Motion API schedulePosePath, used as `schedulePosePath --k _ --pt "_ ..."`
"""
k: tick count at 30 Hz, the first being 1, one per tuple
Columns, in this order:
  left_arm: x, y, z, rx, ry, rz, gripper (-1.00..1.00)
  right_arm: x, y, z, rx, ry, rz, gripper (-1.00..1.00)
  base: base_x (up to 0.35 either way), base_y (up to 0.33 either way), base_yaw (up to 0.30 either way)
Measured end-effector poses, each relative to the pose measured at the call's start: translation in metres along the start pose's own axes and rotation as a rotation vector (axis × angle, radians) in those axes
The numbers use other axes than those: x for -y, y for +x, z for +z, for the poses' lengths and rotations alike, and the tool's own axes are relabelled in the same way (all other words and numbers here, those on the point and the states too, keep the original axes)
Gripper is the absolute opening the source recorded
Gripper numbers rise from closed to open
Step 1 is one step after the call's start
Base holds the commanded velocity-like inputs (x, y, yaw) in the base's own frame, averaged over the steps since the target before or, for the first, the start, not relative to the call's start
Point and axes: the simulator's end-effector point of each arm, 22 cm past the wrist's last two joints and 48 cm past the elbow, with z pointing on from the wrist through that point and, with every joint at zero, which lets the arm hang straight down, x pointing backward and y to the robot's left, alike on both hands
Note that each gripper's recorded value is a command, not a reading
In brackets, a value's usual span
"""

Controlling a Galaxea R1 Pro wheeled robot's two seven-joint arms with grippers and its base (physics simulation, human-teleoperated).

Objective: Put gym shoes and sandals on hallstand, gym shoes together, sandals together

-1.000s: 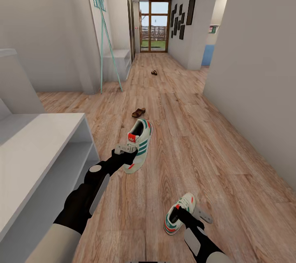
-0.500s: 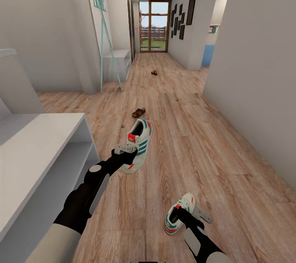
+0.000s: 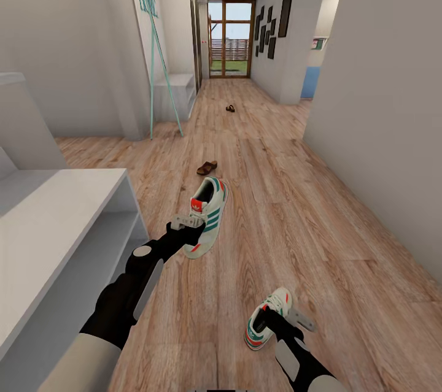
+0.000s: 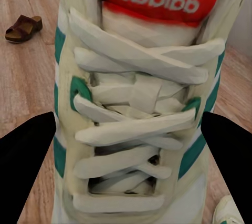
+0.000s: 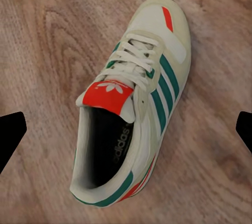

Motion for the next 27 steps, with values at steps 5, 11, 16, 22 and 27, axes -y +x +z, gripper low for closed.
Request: schedulePosePath --k 5,11,16,22,27 --pt "0.0000 0.0002 0.0000 0.000 -0.001 0.000 -1.00 -0.0026 -0.0004 0.0000 0.001 -0.012 0.000 1.00 0.000 0.000 0.000" --pt "0.0000 0.0002 0.0000 0.000 -0.001 0.000 -1.00 -0.0049 -0.0007 0.0001 0.001 -0.023 0.000 1.00 0.000 0.000 0.000" --pt "0.0001 0.0000 0.0000 0.000 0.000 0.000 -1.00 -0.0054 -0.0009 0.0002 0.001 -0.027 0.000 1.00 0.000 0.000 0.000" --pt "-0.0002 -0.0002 -0.0002 0.000 0.000 0.000 -1.00 -0.0057 -0.0008 0.0001 0.001 -0.028 0.000 1.00 0.000 0.000 0.000" --pt "-0.0002 -0.0002 -0.0001 0.000 0.000 0.000 -1.00 -0.0060 -0.0006 0.0001 0.000 -0.029 0.000 1.00 0.000 0.000 0.000"
